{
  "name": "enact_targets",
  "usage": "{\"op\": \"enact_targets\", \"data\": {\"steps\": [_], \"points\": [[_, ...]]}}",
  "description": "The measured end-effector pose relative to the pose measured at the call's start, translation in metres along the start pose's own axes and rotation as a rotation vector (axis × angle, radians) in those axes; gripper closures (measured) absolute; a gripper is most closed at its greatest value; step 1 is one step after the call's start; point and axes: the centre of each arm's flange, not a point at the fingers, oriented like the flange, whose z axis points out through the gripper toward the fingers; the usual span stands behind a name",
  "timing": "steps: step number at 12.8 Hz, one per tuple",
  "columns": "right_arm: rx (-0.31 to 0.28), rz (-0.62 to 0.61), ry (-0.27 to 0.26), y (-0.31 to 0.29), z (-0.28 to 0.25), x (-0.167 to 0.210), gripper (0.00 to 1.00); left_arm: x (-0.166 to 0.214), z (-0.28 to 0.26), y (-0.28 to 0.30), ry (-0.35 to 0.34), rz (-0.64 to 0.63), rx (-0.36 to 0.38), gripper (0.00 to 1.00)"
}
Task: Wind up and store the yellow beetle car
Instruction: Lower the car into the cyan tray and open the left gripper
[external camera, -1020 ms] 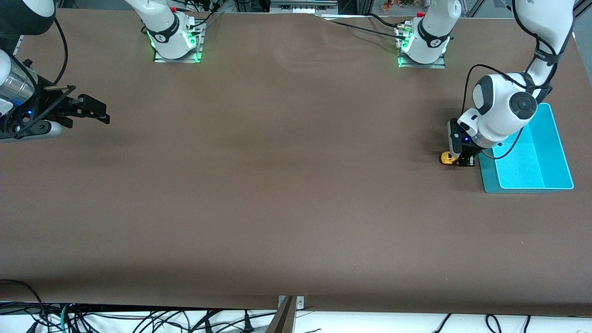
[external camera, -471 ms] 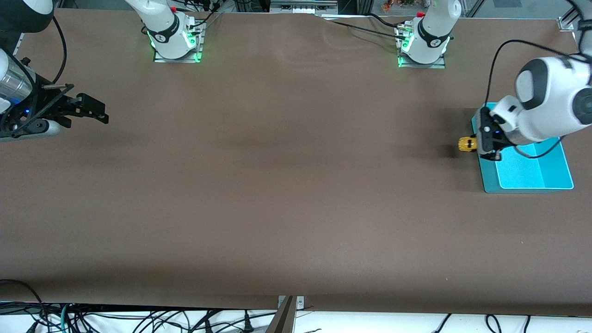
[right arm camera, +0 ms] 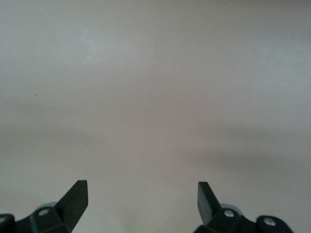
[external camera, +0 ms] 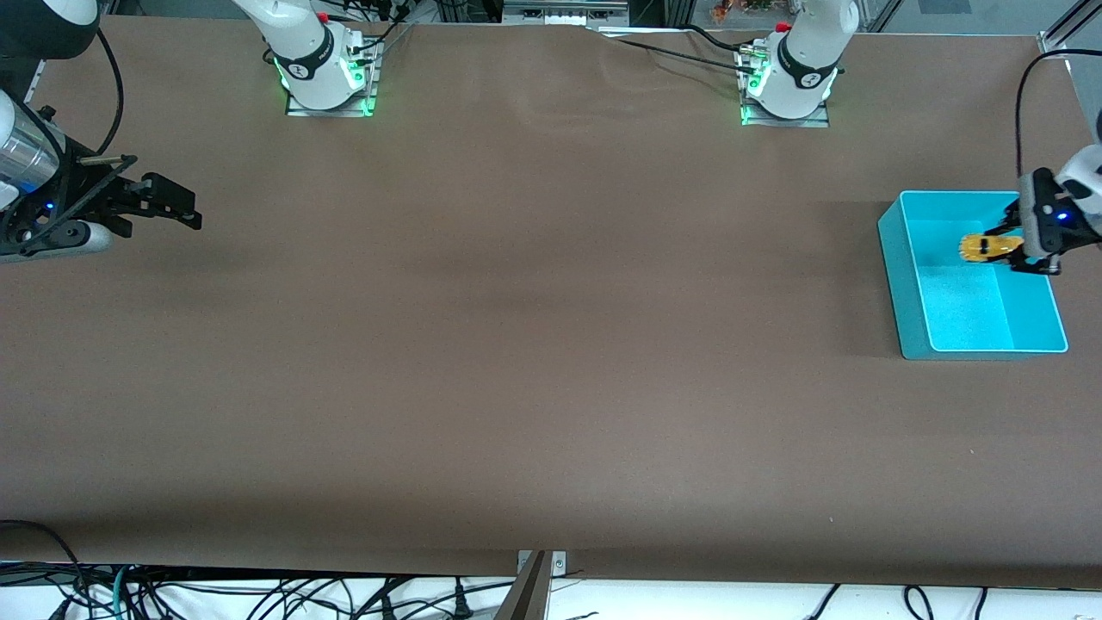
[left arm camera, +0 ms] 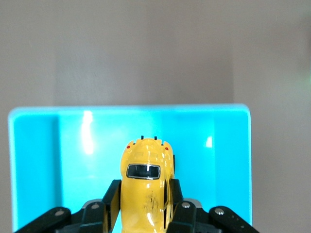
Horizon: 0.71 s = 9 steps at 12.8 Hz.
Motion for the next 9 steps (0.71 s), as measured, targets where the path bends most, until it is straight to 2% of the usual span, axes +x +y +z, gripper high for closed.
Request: {"op": "enact_targets", "data": {"steps": [2,9], "points": [[0.0,0.0,-0.006,0.0,0.001,-0.001,0.0,-0.021,0.019,0.001,-0.024,0.003,-0.002,0.55],[0.001,0.0,-0.013,0.0,0.002,-0.001,0.0,-0.04,0.122,-0.02,-0.037,-0.003,-0.024,0.55]]}}
